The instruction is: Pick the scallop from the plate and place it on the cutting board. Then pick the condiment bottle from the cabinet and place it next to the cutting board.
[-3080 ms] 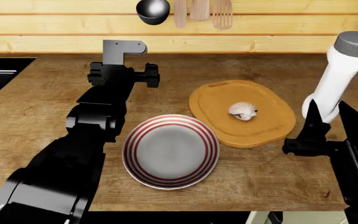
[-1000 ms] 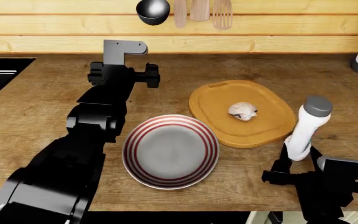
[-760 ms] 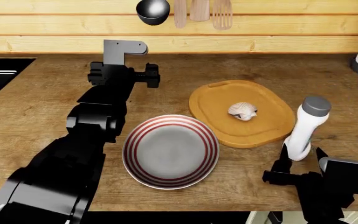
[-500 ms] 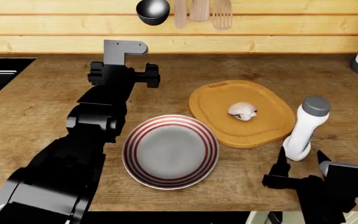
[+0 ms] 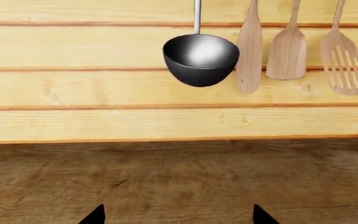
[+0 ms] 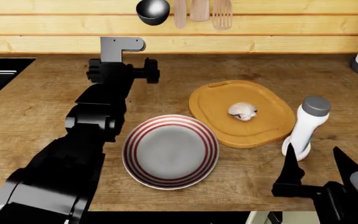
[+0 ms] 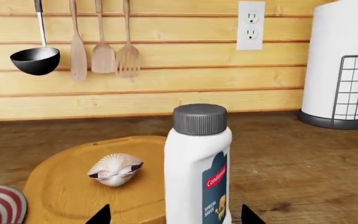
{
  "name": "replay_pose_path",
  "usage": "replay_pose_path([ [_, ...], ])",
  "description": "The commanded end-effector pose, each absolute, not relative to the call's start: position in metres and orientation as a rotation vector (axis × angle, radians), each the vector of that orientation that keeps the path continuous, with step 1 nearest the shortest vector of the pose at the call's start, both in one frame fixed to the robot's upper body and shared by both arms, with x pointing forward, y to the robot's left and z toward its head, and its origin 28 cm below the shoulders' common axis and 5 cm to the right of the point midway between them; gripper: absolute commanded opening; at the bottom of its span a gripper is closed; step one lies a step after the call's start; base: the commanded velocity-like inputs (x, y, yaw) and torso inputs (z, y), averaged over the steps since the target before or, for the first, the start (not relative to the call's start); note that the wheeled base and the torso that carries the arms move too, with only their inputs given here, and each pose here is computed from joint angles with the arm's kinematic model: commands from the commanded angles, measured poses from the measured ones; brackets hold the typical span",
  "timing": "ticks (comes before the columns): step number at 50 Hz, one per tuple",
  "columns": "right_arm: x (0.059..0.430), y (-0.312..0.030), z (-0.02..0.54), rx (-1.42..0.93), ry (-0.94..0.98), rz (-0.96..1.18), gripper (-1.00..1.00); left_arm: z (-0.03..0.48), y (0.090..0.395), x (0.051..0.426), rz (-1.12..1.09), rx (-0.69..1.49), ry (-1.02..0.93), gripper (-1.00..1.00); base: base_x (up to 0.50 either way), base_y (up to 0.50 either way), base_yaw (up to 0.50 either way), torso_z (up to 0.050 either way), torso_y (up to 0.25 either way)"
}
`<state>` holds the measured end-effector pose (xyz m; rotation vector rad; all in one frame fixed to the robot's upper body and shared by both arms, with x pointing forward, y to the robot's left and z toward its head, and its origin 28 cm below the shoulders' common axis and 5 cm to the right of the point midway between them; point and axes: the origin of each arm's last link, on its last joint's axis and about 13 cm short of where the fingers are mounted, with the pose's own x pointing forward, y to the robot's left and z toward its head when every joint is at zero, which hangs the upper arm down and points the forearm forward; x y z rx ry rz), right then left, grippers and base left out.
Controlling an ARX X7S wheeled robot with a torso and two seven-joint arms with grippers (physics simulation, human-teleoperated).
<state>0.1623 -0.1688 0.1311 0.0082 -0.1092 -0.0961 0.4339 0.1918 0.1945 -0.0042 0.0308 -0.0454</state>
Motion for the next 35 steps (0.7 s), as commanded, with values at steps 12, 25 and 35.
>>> replay_pose_path([
  [12,0.128,-0.164,0.17,0.031,-0.262,-0.087,1.0,0.265,0.211,0.331,-0.064,-0.111,-0.264,1.0,0.0,0.0,0.0,0.0,0.0],
  [25,0.122,-0.162,0.188,0.031,-0.324,-0.076,1.0,0.295,0.215,0.266,-0.093,-0.088,-0.396,1.0,0.0,0.0,0.0,0.0,0.0],
  [35,0.117,-0.151,0.219,0.063,-0.43,-0.035,1.0,0.271,0.221,0.214,-0.121,-0.024,-0.464,1.0,0.0,0.0,0.0,0.0,0.0],
])
